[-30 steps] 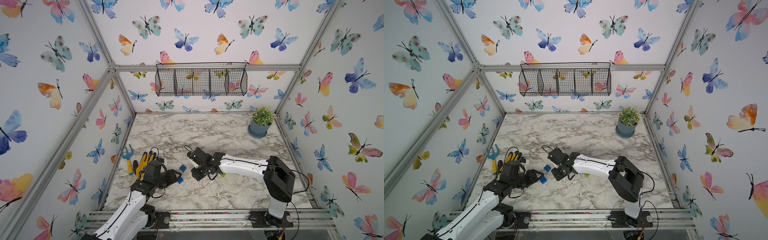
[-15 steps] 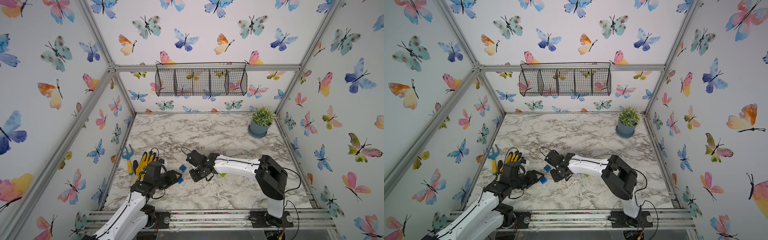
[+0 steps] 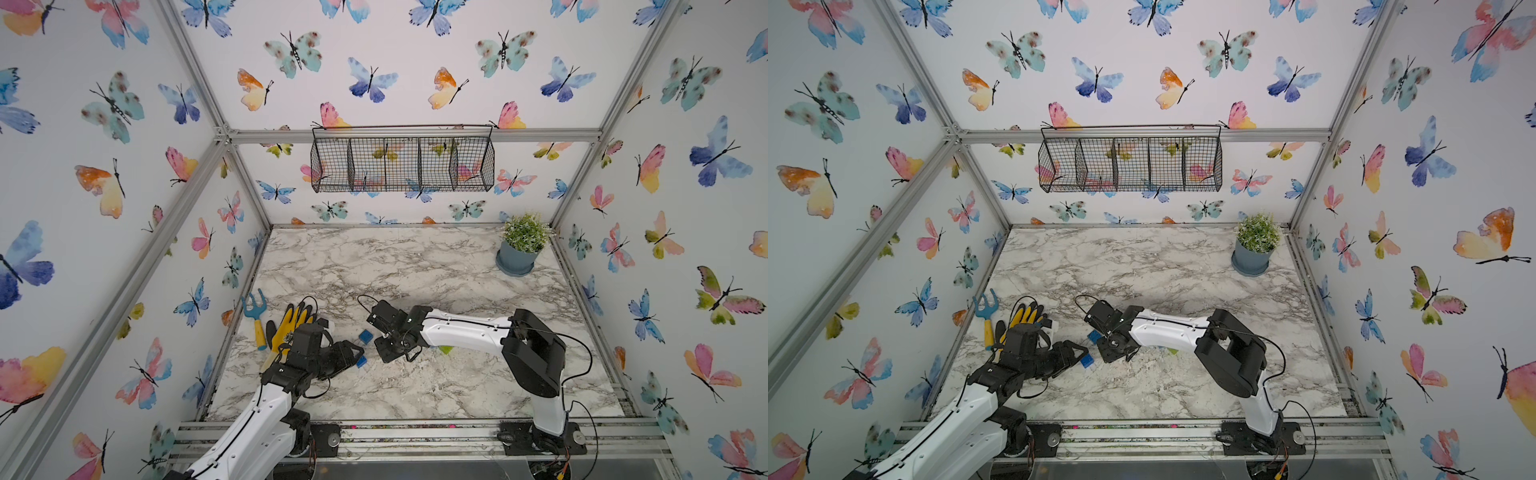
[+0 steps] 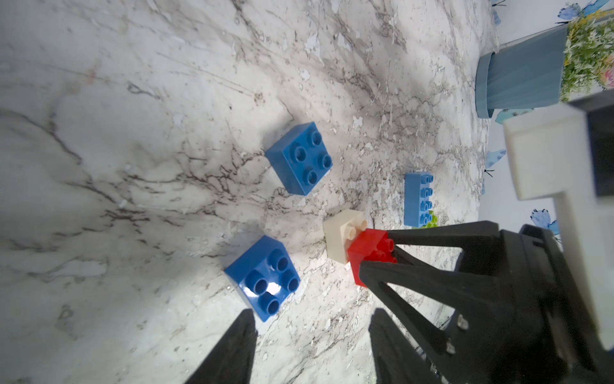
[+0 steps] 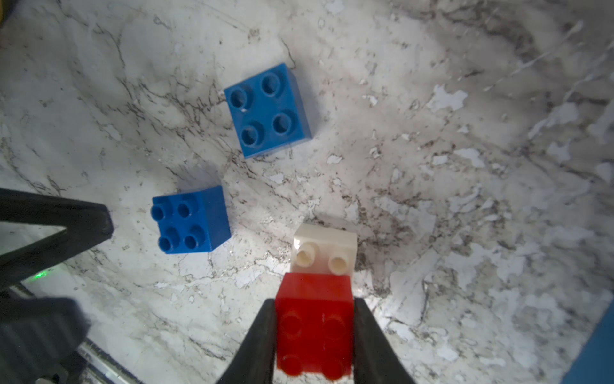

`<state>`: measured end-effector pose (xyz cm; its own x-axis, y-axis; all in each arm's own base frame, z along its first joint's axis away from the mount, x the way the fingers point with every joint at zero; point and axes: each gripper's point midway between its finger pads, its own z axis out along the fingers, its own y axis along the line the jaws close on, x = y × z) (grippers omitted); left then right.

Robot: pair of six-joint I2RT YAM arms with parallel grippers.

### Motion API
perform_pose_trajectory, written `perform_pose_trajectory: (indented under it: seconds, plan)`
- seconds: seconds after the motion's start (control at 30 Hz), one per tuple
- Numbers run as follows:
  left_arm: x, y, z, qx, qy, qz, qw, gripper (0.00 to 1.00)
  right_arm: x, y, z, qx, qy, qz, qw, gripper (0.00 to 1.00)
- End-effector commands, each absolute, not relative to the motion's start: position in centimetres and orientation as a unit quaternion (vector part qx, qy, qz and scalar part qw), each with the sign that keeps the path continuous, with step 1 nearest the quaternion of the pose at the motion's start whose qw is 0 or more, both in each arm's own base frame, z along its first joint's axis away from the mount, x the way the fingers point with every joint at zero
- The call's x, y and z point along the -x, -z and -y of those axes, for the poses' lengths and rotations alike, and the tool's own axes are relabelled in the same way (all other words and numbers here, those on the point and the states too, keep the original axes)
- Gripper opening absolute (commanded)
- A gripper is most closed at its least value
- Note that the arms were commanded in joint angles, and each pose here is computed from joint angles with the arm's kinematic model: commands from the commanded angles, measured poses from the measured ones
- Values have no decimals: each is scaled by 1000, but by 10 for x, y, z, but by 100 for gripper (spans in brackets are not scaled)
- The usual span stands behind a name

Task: Assemble the letter y with lego
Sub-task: Assemble the lego brick with the lego brick.

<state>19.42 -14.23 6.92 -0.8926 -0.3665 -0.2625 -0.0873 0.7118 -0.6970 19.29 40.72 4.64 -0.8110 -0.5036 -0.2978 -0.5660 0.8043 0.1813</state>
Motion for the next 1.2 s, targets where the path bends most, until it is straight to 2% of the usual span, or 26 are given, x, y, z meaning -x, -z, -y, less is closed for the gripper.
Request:
perform_pose_trajectory:
  seconds: [0.0, 0.47, 0.83, 1.17]
  plan:
    - [-192, -69, 145, 120, 366, -902, 194, 56, -190, -34, -395, 277, -90, -951, 107, 34]
    - [-193, -70, 145, 119, 366, -902, 195, 56, -180, -19, -380, 269, -21, -957, 102, 33]
    - [-194, -68, 144, 121, 364, -903, 194, 56, -178, -24, -371, 280, -11, -954, 108, 33]
    - [-194, -70, 145, 120, 366, -902, 195, 56, -167, -12, -371, 324, -21, -942, 82, 33]
